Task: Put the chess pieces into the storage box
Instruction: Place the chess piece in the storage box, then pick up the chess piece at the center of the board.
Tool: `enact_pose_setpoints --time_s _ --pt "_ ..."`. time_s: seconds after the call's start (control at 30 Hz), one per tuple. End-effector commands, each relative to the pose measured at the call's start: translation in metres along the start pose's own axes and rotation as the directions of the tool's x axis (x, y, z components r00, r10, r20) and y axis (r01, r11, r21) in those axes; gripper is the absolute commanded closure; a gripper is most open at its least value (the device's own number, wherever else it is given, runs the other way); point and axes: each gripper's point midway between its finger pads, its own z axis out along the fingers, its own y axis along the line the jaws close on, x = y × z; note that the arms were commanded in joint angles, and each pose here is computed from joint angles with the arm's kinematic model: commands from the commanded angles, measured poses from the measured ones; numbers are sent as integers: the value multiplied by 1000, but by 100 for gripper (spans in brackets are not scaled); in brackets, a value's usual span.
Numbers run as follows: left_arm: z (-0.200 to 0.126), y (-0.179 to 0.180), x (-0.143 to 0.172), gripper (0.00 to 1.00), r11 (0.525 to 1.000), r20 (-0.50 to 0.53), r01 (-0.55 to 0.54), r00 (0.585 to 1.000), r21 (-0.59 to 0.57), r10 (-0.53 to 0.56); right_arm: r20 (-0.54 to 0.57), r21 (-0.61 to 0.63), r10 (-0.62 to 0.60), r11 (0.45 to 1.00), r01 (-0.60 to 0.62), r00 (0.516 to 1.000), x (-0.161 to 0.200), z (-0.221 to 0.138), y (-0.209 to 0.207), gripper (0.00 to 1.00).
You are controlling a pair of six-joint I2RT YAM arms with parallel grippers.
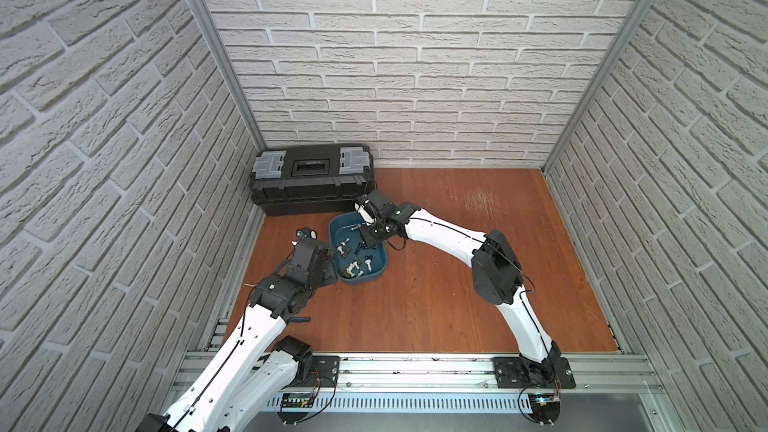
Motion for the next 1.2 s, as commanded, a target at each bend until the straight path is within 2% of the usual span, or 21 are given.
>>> enact_pose_setpoints --time_s 0.0,0.2,0.3,0.37,0.47,0.63,0.77,0.87,1.03,1.17 --pt "-1 4 5 60 1000 -5 11 1000 -2 -11 91 -9 -57 998 58 994 -26 6 13 77" --pt "-8 8 9 60 1000 1 16 1000 6 -16 142 8 -67 998 67 988 -42 23 12 74" --pt "-9 8 9 60 1000 10 26 1000 17 -26 176 14 -74 997 73 982 -51 20 12 64" --pt "-9 8 9 60 999 11 28 1000 19 -28 181 22 -74 997 71 981 -55 12 12 56" --pt "-8 6 9 60 999 8 25 1000 21 -25 166 38 -73 997 67 983 -54 -5 9 53" --pt "-1 0 8 60 1000 -6 8 1000 30 -8 161 94 -32 995 17 986 -38 -51 -12 52" --pt "12 -14 5 60 998 -28 -26 999 55 28 187 134 103 983 -129 977 -7 -105 -57 52" --pt "23 -31 3 60 994 -36 -60 997 92 64 159 213 233 941 -264 959 38 -136 -109 52" --pt "39 -77 -3 60 972 -34 -167 984 163 175 108 411 417 808 -423 902 132 -186 -195 52" --pt "52 -121 -4 60 939 -34 -270 958 214 283 154 466 542 698 -544 826 191 -216 -233 52"
